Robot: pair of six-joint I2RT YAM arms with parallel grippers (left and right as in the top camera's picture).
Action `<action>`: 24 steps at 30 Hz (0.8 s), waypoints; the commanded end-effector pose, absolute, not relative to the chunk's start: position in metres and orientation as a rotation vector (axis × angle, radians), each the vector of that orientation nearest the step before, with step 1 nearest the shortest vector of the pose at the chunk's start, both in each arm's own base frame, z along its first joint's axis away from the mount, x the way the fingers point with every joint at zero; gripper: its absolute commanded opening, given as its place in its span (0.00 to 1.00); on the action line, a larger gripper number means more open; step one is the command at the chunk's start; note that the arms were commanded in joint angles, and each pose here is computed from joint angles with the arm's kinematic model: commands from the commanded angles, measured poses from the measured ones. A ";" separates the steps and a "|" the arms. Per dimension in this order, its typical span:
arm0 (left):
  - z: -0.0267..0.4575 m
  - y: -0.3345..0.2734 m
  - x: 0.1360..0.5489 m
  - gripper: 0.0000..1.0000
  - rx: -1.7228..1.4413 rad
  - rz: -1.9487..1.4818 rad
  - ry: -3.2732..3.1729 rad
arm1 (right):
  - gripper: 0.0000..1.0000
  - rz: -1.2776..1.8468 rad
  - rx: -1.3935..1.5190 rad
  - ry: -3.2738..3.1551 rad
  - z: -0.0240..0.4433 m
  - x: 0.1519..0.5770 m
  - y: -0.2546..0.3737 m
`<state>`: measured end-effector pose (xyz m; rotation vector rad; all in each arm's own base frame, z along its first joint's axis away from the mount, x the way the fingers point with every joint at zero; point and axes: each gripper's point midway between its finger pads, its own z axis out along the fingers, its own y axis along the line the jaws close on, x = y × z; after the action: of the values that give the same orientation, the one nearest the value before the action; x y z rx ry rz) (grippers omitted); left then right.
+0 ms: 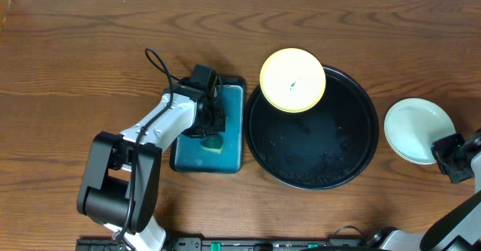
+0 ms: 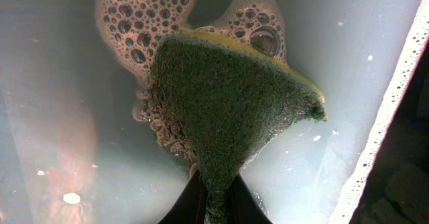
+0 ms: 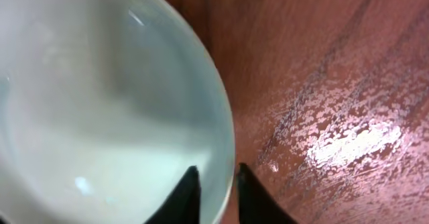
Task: Clean dirty plates on tray and stack at the side
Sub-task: 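Release the plate and move the right gripper to the yellow plate's rim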
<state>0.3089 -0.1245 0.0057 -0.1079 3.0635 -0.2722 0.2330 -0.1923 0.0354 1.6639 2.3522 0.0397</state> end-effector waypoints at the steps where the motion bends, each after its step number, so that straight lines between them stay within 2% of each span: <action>1: -0.021 -0.113 0.292 0.08 -0.136 -0.179 3.153 | 0.29 0.037 1.657 2.333 0.039 0.237 -0.198; 3: -0.021 -0.113 0.292 0.08 -0.136 -0.179 3.153 | 0.37 0.038 1.655 2.332 0.040 0.238 -0.199; 9: -0.021 -0.113 0.292 0.08 -0.136 -0.179 3.153 | 0.46 0.074 1.644 2.337 0.040 0.241 -0.194; 14: -0.021 -0.113 0.292 0.08 -0.136 -0.179 3.153 | 0.52 0.259 1.482 2.396 0.044 0.261 -0.172; 21: -0.021 -0.113 0.292 0.08 -0.136 -0.180 3.153 | 0.49 0.548 1.104 2.461 0.060 0.302 -0.121; 24: -0.021 -0.113 0.291 0.08 -0.136 -0.179 3.153 | 0.48 0.576 0.958 2.512 0.066 0.314 -0.099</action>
<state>0.3090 -0.1246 0.0058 -0.1079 3.0631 -0.2724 0.2941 -0.1249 0.0518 1.1777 2.4805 0.4637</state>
